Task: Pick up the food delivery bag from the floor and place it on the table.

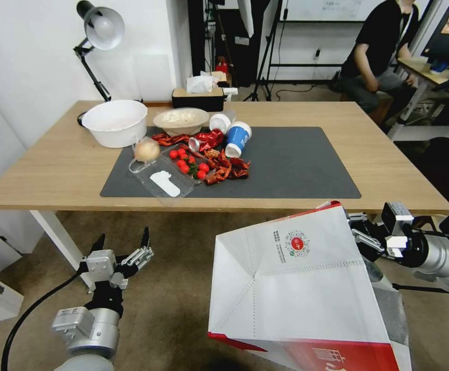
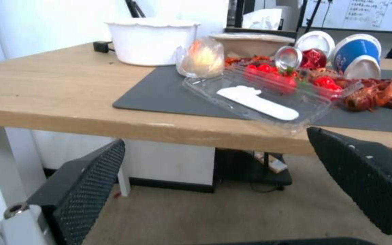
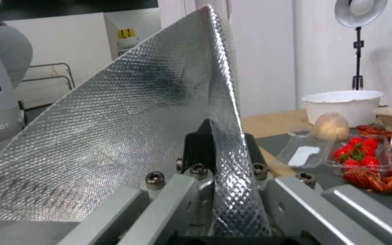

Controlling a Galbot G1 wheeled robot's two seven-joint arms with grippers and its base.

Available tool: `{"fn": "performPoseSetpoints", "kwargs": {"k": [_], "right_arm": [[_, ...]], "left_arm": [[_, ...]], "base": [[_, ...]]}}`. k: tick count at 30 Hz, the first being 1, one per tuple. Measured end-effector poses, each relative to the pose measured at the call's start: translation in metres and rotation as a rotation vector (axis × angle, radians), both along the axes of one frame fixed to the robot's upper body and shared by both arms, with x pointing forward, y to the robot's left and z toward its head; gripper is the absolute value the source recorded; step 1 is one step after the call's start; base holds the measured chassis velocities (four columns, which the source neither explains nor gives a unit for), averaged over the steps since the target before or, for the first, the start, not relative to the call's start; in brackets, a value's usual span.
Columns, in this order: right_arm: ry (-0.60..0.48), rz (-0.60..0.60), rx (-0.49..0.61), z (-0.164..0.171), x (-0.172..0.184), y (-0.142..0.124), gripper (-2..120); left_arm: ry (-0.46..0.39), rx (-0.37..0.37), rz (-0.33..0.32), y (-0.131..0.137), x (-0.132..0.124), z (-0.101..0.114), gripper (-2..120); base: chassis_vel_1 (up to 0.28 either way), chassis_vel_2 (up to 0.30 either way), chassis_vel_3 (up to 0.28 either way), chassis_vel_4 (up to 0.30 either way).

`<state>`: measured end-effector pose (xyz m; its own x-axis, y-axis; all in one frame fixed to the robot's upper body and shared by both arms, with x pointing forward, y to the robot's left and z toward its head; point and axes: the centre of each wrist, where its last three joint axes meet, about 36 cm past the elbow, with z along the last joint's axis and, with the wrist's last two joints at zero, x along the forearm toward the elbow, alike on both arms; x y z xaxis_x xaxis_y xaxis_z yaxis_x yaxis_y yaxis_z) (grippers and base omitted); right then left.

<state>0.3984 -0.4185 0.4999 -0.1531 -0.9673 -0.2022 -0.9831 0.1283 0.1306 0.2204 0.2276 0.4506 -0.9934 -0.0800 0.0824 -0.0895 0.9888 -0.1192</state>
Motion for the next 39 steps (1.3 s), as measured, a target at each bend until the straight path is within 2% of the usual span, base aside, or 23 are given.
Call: {"fn": "performPoseSetpoints", "kwargs": {"k": [39], "right_arm": [[-0.005,0.002,0.004,-0.0015,-0.0013,0.0011,0]], "left_arm": [[-0.02,-0.013,-0.021,0.0005,-0.0014,0.0009,100]], "base": [[0.0,0.0,0.0,0.0]]}}
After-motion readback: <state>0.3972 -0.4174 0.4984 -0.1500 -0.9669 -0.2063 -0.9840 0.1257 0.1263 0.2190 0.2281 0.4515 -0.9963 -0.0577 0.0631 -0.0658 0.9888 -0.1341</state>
